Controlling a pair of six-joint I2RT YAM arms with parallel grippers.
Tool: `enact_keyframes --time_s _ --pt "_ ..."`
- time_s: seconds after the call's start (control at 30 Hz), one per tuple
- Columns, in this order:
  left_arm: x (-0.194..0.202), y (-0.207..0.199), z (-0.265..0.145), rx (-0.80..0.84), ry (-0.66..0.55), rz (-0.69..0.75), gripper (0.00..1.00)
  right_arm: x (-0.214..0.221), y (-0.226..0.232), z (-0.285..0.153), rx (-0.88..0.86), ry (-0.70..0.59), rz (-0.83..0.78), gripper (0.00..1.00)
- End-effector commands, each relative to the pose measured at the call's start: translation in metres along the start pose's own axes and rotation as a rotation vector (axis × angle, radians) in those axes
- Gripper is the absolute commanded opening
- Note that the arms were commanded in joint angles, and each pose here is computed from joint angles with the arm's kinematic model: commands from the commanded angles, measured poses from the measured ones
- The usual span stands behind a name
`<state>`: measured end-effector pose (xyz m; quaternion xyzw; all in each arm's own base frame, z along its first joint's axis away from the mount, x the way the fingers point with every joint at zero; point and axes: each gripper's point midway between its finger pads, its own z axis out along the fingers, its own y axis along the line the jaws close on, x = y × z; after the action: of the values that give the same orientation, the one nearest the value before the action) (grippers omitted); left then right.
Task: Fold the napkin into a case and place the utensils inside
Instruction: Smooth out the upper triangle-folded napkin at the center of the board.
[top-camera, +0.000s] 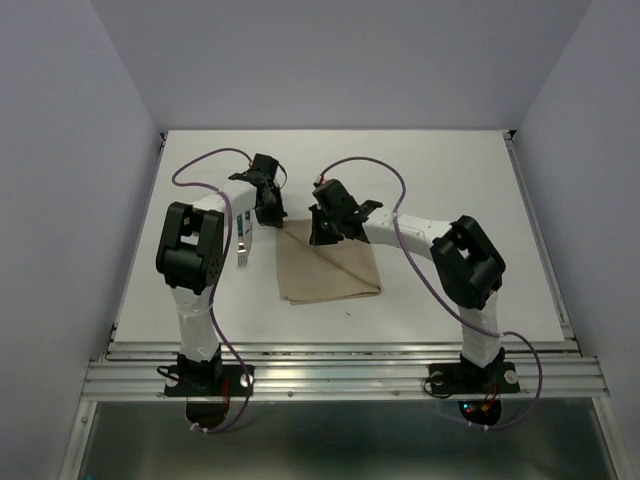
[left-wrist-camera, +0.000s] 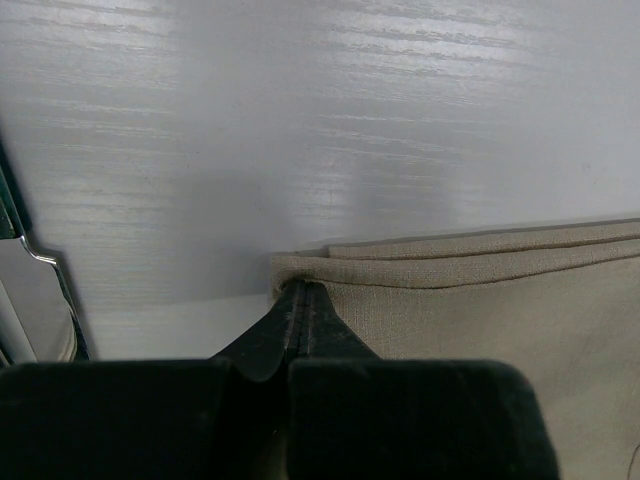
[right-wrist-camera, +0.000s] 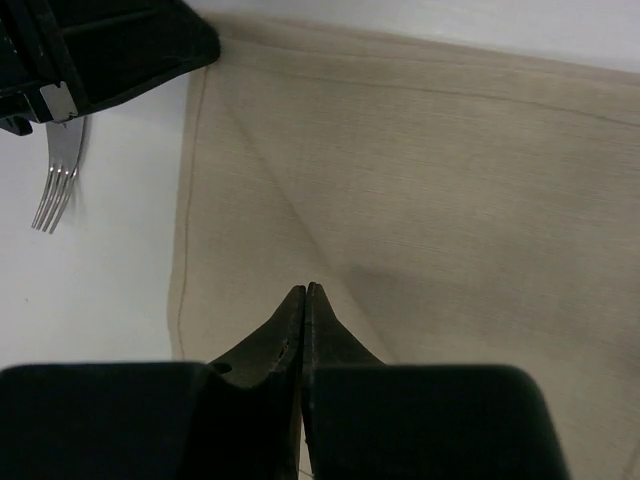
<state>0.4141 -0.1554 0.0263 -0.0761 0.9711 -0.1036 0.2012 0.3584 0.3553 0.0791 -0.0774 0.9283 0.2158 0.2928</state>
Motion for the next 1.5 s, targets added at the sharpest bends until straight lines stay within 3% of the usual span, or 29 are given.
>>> enact_keyframes --time_s 0.0,0.23,0.53,1.47 --pt "0.006 0.004 -0.001 -0.008 0.013 0.011 0.00 -0.025 0.038 0.012 -0.116 -0.034 0.044 0.01" --pt "0.005 0.004 -0.002 -0.008 0.013 0.011 0.00 -0.010 0.040 0.051 -0.108 0.024 0.072 0.01" --pt "0.006 0.005 -0.003 -0.008 0.011 0.012 0.00 0.005 0.024 0.063 -0.049 0.041 0.093 0.01" --pt "0.016 0.010 0.011 -0.023 0.048 0.015 0.00 0.049 -0.045 -0.005 0.135 -0.009 0.090 0.01"
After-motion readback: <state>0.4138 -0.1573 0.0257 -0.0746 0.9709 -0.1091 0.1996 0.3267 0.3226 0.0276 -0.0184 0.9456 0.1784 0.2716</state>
